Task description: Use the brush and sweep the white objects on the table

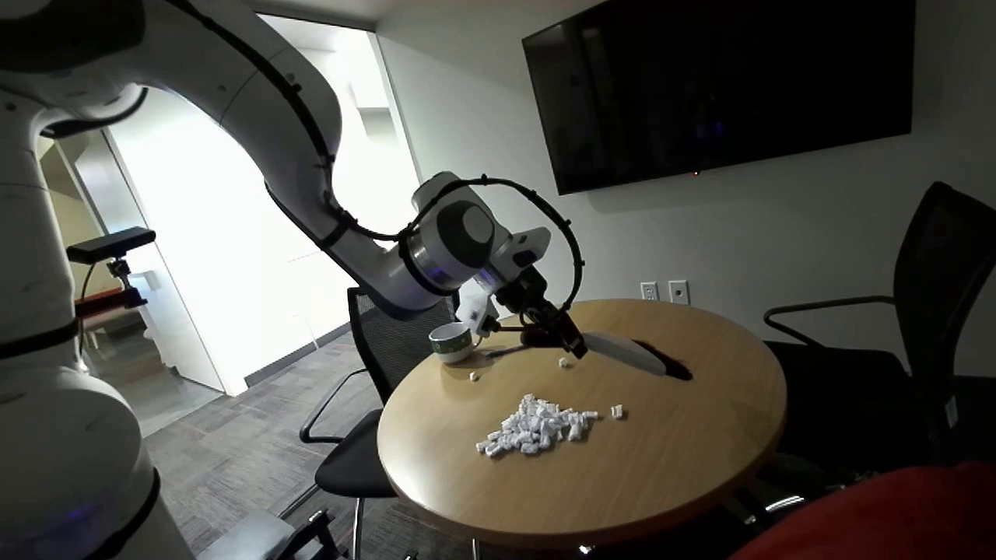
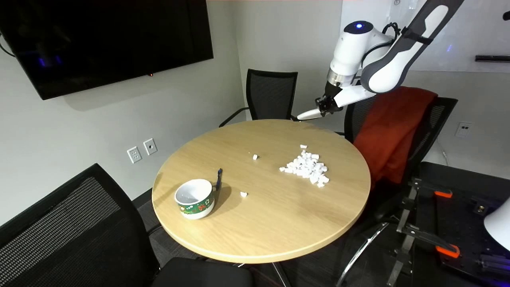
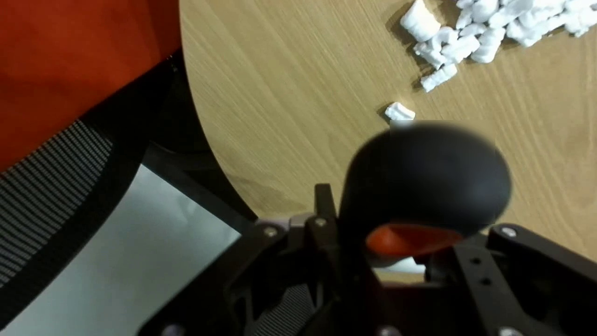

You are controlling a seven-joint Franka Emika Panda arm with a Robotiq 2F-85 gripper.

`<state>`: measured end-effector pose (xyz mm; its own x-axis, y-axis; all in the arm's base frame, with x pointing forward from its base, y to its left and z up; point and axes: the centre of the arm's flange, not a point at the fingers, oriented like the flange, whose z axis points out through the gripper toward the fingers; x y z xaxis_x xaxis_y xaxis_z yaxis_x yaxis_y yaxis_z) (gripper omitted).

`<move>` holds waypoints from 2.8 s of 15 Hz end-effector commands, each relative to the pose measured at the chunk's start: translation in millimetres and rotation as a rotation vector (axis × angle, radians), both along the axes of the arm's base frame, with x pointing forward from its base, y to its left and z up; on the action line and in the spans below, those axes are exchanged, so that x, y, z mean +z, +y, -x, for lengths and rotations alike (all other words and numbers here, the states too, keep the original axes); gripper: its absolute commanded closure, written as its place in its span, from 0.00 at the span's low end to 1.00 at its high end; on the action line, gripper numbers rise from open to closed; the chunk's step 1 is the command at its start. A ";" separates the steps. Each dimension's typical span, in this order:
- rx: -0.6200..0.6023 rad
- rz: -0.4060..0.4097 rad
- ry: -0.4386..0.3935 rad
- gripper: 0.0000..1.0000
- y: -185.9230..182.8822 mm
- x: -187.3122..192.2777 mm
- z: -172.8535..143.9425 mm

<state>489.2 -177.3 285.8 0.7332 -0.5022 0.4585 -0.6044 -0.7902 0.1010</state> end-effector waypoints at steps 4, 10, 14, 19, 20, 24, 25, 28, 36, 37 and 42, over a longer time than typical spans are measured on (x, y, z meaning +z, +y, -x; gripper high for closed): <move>-0.058 -0.171 -0.058 0.86 15.1 -31.4 -11.7; -0.010 -0.297 -0.024 0.86 38.8 -51.2 -6.1; 0.074 -0.330 0.004 0.86 55.6 -50.2 1.0; 0.161 -0.295 0.029 0.86 66.1 -46.1 12.2; 0.169 -0.289 0.020 0.86 65.3 -41.5 15.2; 0.180 -0.239 -0.049 0.86 62.9 -15.0 24.4; 0.168 -0.216 -0.072 0.86 60.5 -8.1 23.4; 0.102 -0.148 -0.138 0.86 36.5 4.3 8.6; -0.116 0.122 -0.212 0.86 -74.6 -9.0 -55.7; -0.105 0.147 -0.197 0.86 -73.5 -13.4 -66.2; 0.004 0.235 -0.143 0.86 -40.6 -61.0 -108.0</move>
<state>571.3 -229.0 249.1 0.6362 -0.4143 0.6509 -0.6384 -0.7564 0.1426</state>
